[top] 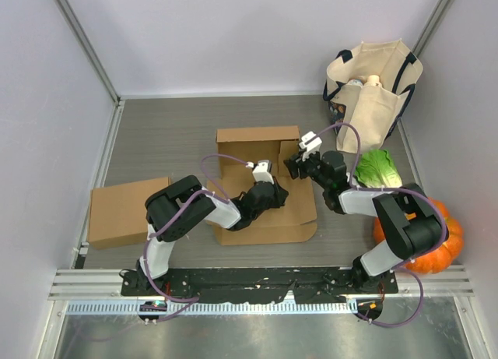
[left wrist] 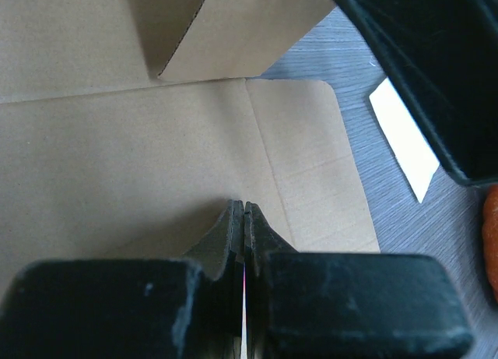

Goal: Fold the paper box

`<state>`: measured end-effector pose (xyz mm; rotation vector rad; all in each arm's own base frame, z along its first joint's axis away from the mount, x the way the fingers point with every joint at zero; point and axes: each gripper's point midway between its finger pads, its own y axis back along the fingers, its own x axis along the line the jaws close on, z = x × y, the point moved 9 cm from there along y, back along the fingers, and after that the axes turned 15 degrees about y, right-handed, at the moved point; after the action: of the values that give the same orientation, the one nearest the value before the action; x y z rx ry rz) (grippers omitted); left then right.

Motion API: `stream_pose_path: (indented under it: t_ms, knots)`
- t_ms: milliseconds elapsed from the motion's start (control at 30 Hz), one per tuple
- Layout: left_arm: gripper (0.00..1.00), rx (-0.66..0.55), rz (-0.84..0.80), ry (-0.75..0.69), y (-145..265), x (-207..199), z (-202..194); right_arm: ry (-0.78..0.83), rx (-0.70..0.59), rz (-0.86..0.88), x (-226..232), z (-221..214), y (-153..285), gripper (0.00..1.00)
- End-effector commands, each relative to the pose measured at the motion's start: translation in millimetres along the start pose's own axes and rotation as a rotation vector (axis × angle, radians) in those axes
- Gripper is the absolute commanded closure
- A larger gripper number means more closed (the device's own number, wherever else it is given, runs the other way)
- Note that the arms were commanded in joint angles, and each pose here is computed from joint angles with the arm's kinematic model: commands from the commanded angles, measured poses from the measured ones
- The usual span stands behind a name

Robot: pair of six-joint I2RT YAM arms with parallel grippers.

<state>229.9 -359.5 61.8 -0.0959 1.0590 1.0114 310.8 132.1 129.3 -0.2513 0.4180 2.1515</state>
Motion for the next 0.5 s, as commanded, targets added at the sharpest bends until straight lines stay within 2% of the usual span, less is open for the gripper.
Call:
stream_pose_path:
  t_ms: [0,67,133,200,300,400,433,467]
  knots:
    - [1.0,0.021,0.078,-0.079,7,23,-4,0.067,-0.131,-0.048,-7,21,-11,0.41]
    - [1.0,0.011,0.074,-0.092,9,23,-2,0.065,-0.133,-0.05,-5,18,-14,0.43]
    - [1.0,0.004,0.068,-0.1,10,20,1,0.054,-0.139,-0.06,-6,19,-17,0.53]
    - [1.0,-0.002,0.068,-0.105,9,19,2,0.031,-0.126,-0.041,-5,17,-26,0.57]
    - [1.0,-0.001,0.068,-0.105,8,20,1,0.015,-0.092,-0.065,-3,17,-39,0.52]
    - [1.0,-0.006,0.069,-0.103,8,23,0,0.012,-0.106,-0.095,-1,20,-42,0.56]
    - [1.0,-0.009,0.069,-0.103,9,24,0,0.017,-0.095,-0.12,-3,20,-45,0.62]
    - [1.0,-0.014,0.067,-0.105,10,24,1,0.026,-0.083,-0.133,-1,19,-47,0.75]
